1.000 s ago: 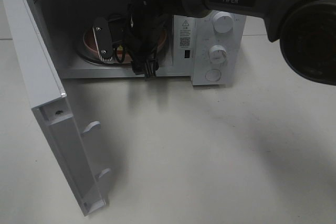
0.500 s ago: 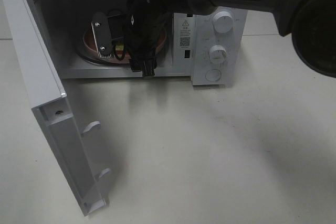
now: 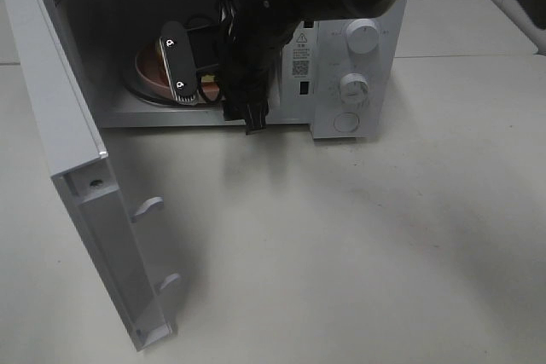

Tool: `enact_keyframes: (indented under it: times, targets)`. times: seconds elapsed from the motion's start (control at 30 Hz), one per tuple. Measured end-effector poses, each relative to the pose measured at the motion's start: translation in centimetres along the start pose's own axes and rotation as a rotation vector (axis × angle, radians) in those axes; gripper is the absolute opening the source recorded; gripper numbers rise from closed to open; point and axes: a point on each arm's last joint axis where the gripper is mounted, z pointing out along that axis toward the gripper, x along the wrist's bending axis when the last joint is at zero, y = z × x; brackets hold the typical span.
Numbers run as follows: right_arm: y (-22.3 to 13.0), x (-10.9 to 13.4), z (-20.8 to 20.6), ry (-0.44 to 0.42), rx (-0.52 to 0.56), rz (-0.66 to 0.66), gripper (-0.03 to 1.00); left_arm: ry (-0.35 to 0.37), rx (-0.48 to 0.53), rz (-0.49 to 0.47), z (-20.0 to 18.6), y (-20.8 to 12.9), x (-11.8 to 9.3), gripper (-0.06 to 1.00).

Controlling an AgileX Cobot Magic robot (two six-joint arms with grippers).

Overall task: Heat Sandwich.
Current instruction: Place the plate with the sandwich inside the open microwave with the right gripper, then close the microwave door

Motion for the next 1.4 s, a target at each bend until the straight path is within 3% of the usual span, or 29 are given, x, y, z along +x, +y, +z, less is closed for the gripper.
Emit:
enact_keyframes:
  times: [0.77,1.27,1.4]
  targets:
    - [-1.9,4.5,-6.2,-0.010,-0.032,0.070,0.75,0.000,0.000,0.000,0.0,0.0,0.0,0.99]
    - [-3.9,8.9,-10.7,0.032,-0.017,0.131,0.75,0.000,0.000,0.000,0.0,0.0,0.0,0.99]
    - [-4.6,10.4,-12.4,0.024,-0.024,0.202,0.75,0.000,0.000,0.000,0.0,0.0,0.0,0.99]
